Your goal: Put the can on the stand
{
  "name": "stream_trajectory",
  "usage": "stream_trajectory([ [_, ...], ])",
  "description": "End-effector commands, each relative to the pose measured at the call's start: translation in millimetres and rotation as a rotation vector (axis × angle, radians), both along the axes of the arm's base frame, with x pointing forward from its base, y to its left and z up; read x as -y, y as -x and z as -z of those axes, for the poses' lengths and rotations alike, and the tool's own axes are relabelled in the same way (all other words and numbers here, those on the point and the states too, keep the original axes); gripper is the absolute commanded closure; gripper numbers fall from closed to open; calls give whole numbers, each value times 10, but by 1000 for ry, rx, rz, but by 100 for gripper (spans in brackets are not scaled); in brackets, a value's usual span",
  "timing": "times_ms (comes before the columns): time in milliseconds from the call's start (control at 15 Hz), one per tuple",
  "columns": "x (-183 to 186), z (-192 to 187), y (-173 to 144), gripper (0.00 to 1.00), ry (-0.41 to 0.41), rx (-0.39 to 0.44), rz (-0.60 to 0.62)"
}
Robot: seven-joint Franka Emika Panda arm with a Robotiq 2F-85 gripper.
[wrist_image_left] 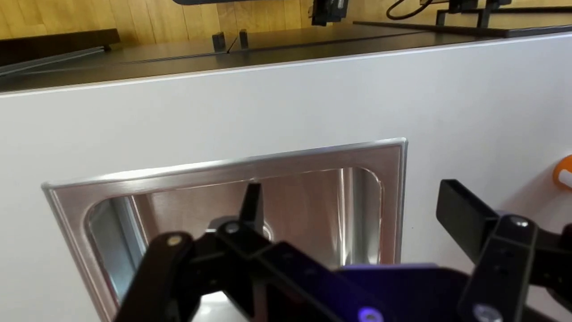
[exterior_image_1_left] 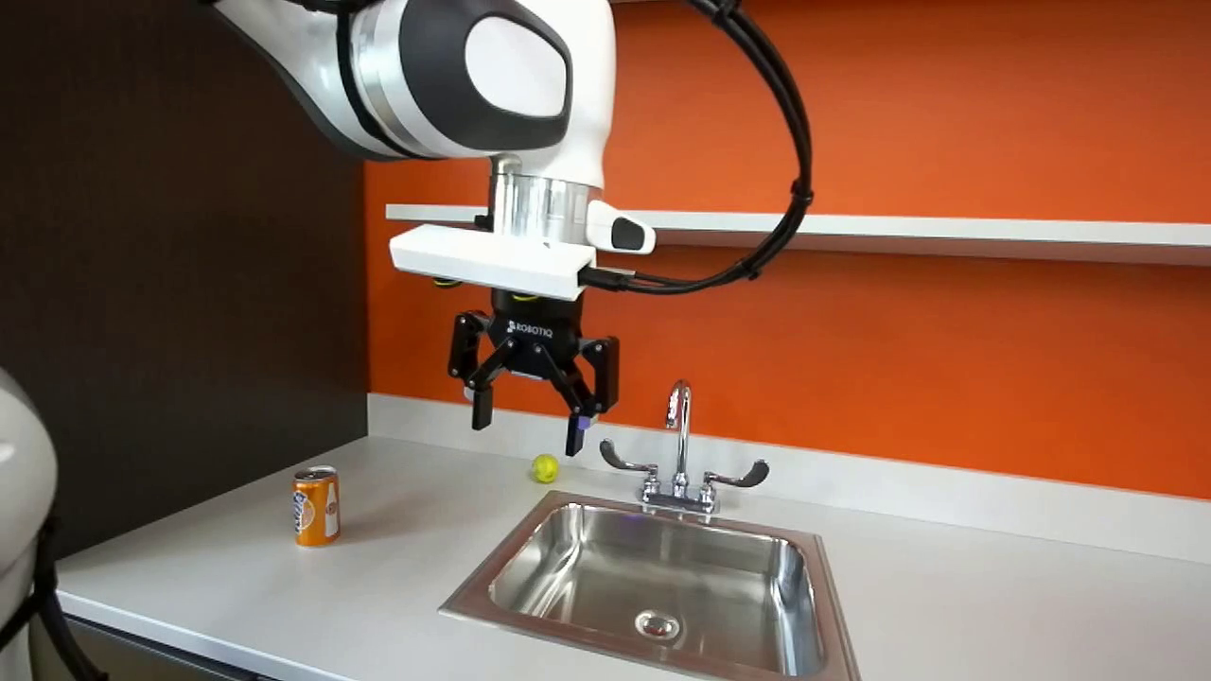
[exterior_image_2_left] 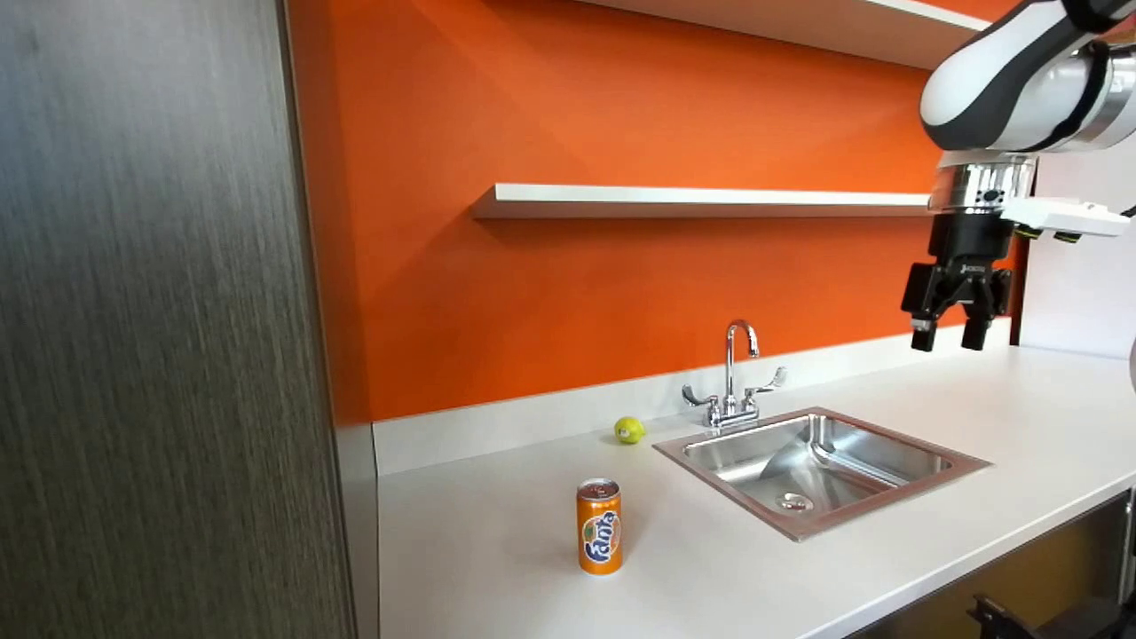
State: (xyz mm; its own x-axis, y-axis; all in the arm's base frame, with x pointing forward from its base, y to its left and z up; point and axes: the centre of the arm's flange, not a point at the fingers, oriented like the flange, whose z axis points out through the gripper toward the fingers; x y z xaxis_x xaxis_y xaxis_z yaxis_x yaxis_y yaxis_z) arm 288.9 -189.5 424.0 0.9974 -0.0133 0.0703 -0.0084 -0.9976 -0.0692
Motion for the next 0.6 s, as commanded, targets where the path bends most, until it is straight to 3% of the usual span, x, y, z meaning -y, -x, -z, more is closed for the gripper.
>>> stream_trajectory([
  [0,-470,96,-187,0,5,10,-16],
  [533,-1436,288,-443,0,93,-17,14],
])
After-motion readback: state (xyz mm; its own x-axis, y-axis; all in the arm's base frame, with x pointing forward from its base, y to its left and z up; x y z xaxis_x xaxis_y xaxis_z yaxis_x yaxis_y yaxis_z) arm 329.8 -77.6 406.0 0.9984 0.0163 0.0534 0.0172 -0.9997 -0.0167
